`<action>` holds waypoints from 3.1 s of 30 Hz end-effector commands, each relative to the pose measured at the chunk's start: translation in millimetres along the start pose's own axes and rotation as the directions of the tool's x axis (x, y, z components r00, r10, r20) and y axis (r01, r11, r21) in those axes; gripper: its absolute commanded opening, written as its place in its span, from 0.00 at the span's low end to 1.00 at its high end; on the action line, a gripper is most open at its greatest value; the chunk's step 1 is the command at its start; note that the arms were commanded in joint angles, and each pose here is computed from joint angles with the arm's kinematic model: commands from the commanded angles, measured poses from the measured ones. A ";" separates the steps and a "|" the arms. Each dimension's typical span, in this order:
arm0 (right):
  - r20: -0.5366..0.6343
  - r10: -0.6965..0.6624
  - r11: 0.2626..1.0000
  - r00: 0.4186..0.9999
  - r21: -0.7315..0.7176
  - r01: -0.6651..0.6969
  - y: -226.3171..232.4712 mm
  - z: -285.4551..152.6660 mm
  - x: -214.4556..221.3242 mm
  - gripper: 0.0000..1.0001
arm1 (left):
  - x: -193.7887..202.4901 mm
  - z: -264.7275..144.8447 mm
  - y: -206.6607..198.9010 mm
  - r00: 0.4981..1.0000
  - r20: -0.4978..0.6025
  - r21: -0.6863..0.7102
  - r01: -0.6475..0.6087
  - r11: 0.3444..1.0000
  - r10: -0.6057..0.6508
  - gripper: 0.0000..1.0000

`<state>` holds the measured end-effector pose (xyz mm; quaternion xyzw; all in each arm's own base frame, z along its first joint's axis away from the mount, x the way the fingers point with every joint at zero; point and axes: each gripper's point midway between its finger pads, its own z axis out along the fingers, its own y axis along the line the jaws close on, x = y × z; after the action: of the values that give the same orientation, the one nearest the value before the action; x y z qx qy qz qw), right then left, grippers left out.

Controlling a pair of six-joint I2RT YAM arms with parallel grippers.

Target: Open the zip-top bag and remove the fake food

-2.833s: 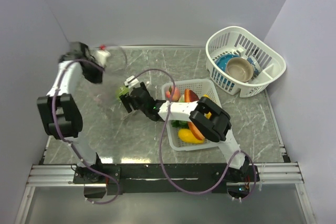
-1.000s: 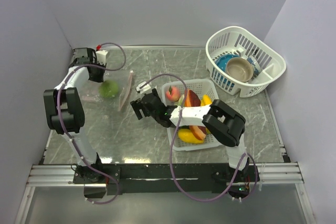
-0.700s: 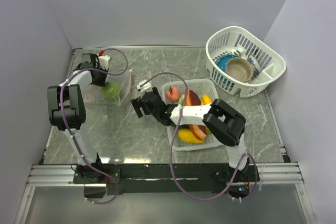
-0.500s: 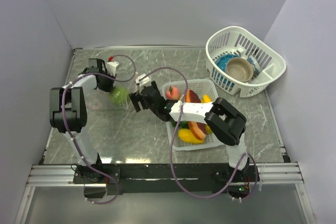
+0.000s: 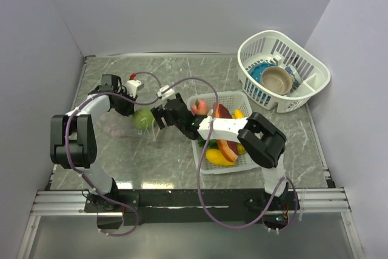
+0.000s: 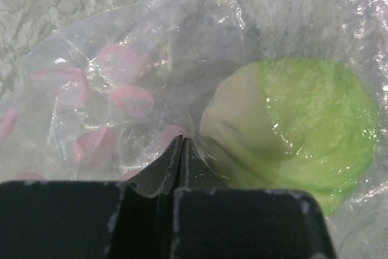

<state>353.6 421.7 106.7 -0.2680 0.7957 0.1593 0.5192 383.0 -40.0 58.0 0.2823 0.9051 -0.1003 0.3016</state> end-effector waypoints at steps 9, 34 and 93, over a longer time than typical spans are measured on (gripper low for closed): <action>0.024 -0.002 1.000 1.000 0.001 0.002 -3.1 -15.7 2.7 0.91 | -6.0 -0.2 1.7 1.000 0.021 -0.002 -0.013 1.000 0.013 0.02; -0.048 -0.048 0.957 0.998 -0.290 0.032 86.3 6.3 30.9 0.97 | -25.9 17.8 8.2 0.999 0.035 0.052 0.003 0.999 -0.005 0.02; 0.014 -0.130 0.975 0.991 -0.178 0.130 55.4 -28.9 -0.5 1.00 | 4.4 33.5 -13.7 0.995 -0.061 0.116 -0.066 0.991 0.074 0.02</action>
<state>283.7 443.7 92.5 -0.3713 0.7762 0.1740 0.4789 396.9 -61.8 37.2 0.3257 0.8965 -0.1308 0.2703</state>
